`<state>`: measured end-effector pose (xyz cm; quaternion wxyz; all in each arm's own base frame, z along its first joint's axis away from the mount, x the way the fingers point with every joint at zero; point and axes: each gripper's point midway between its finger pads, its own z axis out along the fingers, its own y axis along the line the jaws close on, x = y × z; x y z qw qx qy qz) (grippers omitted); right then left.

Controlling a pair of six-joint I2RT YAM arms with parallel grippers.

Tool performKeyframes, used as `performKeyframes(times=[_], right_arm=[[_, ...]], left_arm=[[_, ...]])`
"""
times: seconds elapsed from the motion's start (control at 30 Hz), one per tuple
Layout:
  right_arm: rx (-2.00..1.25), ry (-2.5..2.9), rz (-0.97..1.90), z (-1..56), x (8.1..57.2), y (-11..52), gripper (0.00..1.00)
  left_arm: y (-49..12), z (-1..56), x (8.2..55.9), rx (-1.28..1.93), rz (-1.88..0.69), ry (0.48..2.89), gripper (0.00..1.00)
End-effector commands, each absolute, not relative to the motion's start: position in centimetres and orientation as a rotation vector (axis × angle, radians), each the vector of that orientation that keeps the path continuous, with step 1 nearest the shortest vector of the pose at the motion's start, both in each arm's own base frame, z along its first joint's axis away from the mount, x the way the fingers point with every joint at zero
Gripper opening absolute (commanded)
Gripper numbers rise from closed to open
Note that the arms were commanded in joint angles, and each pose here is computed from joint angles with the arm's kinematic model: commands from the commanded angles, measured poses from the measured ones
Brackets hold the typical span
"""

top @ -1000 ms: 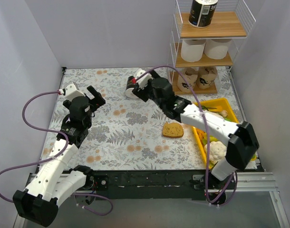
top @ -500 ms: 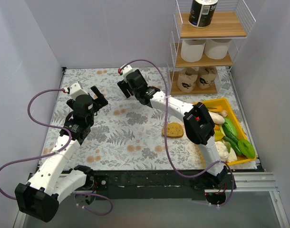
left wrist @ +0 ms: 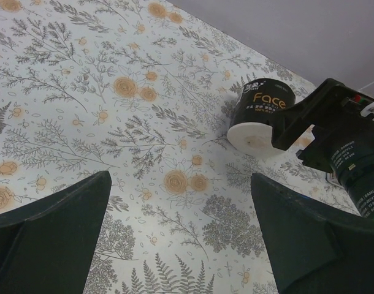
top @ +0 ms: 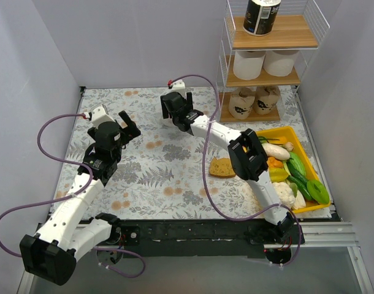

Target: Place and organize the paper towels onto the shelf

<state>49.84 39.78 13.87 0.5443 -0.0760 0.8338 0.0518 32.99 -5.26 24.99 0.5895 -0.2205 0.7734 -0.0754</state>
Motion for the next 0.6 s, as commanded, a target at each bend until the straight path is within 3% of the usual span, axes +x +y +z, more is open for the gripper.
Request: performKeyframes(times=[0.0,0.57], right_arm=[[-0.034,1.947,0.159,15.1,52.3,38.4,0.84],[-0.280,2.030,0.377,10.3,48.6,40.9,0.70]], left_arm=[[-5.5,25.5,33.2,-0.498,-0.188,1.793,0.98],[-5.7,25.3,33.3,-0.489,-0.190,1.801,0.98]])
